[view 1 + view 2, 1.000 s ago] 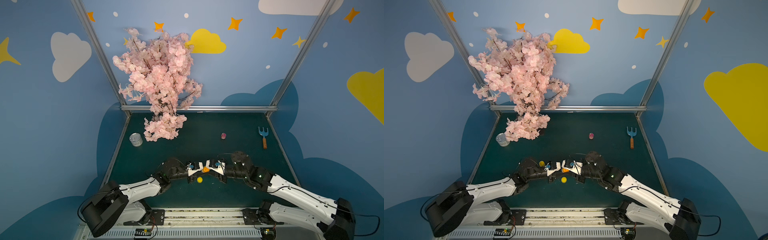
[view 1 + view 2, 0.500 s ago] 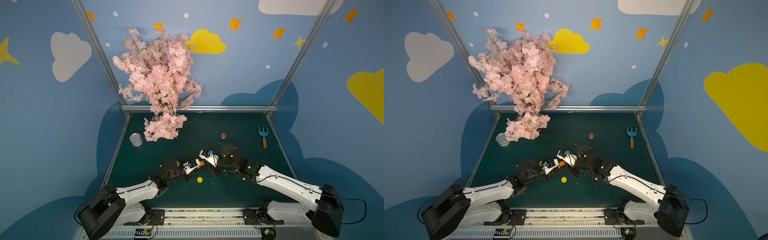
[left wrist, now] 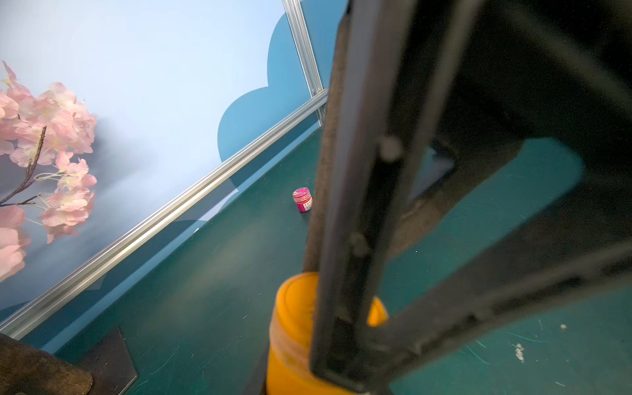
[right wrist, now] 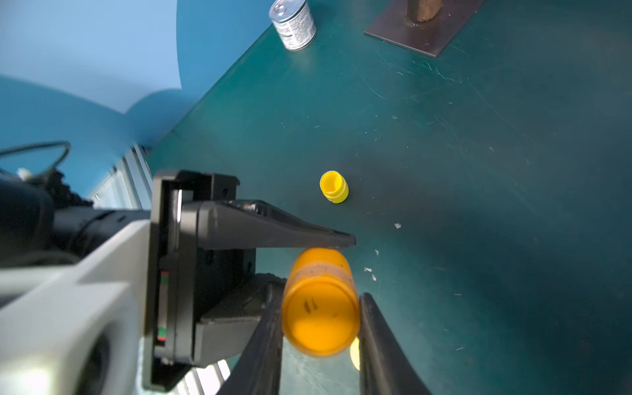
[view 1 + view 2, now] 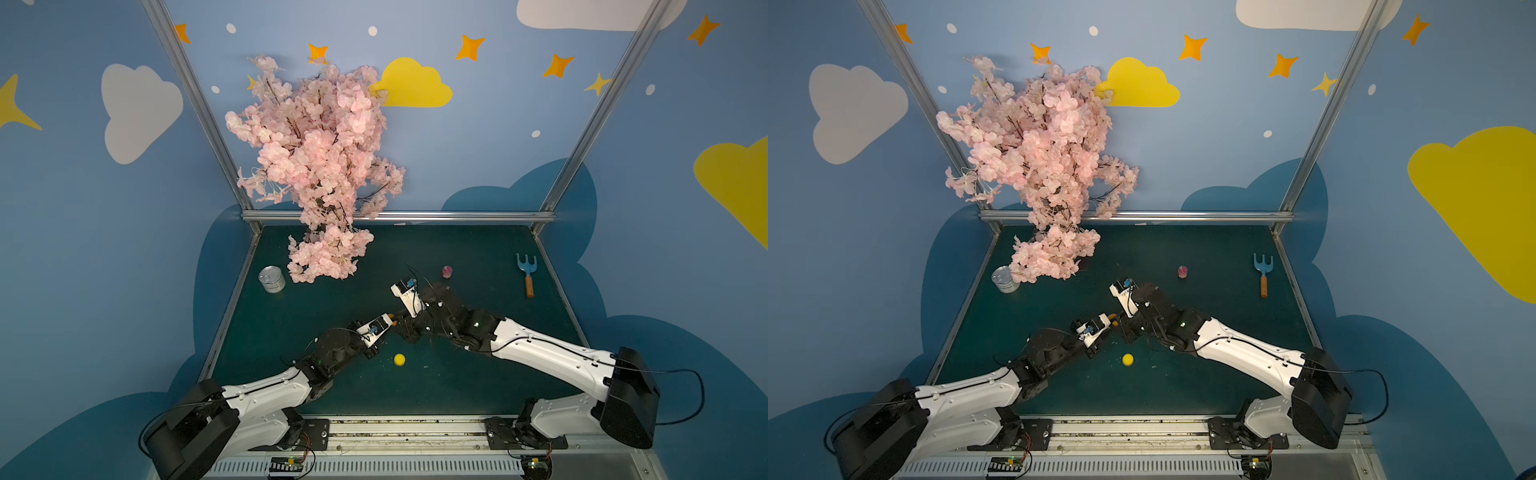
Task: Close the paint jar lid
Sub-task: Screw the lid onto the paint jar.
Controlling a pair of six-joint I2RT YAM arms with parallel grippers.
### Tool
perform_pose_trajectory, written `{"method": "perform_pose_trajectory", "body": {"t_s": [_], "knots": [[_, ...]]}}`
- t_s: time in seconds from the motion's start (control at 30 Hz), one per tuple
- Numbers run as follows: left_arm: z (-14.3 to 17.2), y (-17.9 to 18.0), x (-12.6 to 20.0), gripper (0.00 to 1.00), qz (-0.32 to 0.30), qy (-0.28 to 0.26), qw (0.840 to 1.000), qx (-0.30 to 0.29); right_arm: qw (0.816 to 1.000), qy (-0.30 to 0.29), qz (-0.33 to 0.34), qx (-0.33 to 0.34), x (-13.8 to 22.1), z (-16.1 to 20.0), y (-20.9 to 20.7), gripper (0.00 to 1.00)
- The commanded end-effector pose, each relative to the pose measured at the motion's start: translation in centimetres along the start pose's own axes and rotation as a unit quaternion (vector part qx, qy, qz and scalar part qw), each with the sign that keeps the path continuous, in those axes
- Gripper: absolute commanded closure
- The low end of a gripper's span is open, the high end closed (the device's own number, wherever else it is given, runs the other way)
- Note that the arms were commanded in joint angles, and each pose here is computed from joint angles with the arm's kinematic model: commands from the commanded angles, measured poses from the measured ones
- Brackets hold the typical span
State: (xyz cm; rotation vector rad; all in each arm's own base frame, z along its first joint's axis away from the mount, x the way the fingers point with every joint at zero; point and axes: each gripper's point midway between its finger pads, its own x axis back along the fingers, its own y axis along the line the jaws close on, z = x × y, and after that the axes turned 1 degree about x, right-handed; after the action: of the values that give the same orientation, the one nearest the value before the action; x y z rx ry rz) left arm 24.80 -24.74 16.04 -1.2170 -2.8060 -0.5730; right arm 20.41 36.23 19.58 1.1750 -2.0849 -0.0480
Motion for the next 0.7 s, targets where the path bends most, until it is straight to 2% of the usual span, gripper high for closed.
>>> {"method": "perform_pose_trajectory", "body": {"t_s": [0.0, 0.13, 0.27, 0.33, 0.5, 0.67], "knots": [[-4.5, 2.0, 0.6, 0.78, -0.045, -0.081, 0.996, -0.011, 0.997, 0.012, 0.010, -0.073, -0.5, 1.5, -0.5, 0.85], [-4.6, 2.0, 0.7, 0.78, -0.045, -0.082, 0.996, -0.011, 0.997, 0.004, 0.013, -0.075, 0.1, 1.2, -0.5, 0.74], [-4.5, 1.9, 0.6, 0.78, -0.045, -0.078, 0.996, -0.013, 0.997, -0.012, 0.021, -0.074, 1.2, 0.9, -0.8, 0.50], [-4.2, 1.8, 0.4, 0.78, -0.042, -0.073, 0.996, -0.014, 0.997, -0.024, 0.031, -0.070, 1.9, 0.8, -1.2, 0.41], [-4.0, 1.2, -0.2, 0.78, -0.022, -0.067, 0.997, -0.012, 0.995, -0.062, 0.052, -0.056, 4.6, 1.0, -2.2, 0.30], [-4.3, -0.5, -0.6, 0.77, 0.037, -0.072, 0.997, -0.003, 0.994, -0.092, 0.050, 0.038, 6.9, 1.6, -2.3, 0.29]]}}
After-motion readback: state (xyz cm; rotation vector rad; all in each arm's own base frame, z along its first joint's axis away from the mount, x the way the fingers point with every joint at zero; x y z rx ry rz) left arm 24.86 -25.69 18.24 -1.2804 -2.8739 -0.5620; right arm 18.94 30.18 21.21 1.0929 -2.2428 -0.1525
